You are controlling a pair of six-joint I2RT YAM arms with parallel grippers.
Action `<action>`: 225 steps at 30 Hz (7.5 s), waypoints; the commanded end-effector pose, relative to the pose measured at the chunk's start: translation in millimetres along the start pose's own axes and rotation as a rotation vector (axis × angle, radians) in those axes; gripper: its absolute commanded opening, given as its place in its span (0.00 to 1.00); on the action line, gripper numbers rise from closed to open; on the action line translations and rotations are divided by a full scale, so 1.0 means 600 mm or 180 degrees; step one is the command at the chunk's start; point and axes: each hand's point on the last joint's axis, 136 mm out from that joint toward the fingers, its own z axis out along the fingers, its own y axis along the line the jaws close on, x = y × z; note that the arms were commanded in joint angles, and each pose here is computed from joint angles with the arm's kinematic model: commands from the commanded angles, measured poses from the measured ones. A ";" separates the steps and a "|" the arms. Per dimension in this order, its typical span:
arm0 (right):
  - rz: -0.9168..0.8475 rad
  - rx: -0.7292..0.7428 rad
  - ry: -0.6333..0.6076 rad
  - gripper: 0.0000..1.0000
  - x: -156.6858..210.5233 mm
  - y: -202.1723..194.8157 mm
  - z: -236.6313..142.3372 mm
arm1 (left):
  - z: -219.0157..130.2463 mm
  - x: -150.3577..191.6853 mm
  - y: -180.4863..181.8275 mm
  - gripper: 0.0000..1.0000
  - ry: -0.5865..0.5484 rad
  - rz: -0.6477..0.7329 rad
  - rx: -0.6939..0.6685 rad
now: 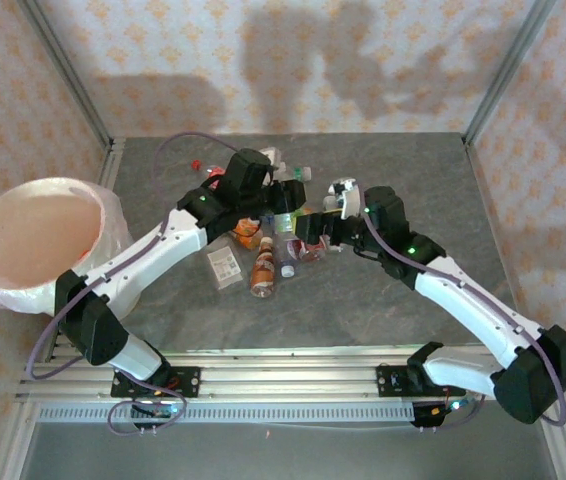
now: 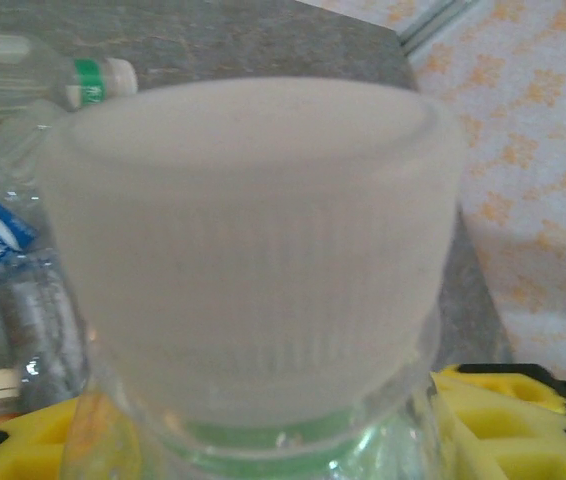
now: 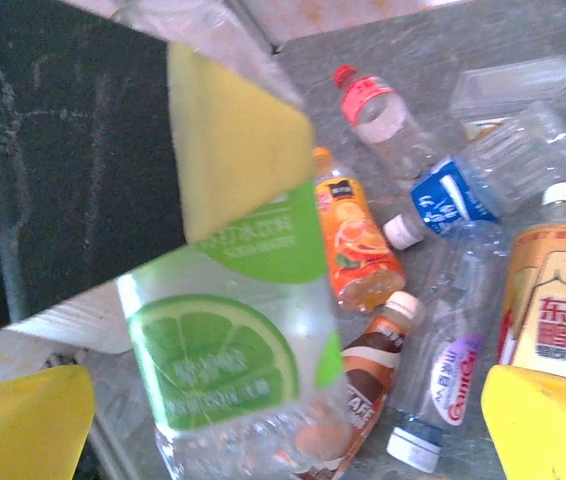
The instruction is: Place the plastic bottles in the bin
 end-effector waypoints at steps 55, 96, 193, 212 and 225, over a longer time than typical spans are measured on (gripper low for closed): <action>0.0101 0.0746 -0.0792 0.99 -0.118 -0.039 -0.017 | -0.717 -0.075 0.553 0.44 -0.0879 -0.0991 -0.5179; 0.0286 0.1389 -0.0982 0.99 -0.093 -0.099 -0.081 | -0.638 -0.042 0.625 0.81 -0.1116 -0.1978 -0.4539; 0.0811 0.2125 -0.0235 0.38 0.048 -0.374 -0.123 | -0.299 -0.115 0.169 1.00 -0.1050 -0.0670 -0.0597; 0.0239 0.0823 -0.0601 0.33 -0.047 -0.169 -0.091 | -0.218 -0.113 0.065 1.00 -0.0649 -0.0561 0.0506; -0.0225 0.0072 -0.0380 0.30 -0.059 -0.029 -0.039 | -0.145 -0.079 -0.007 1.00 -0.0224 -0.0365 0.0794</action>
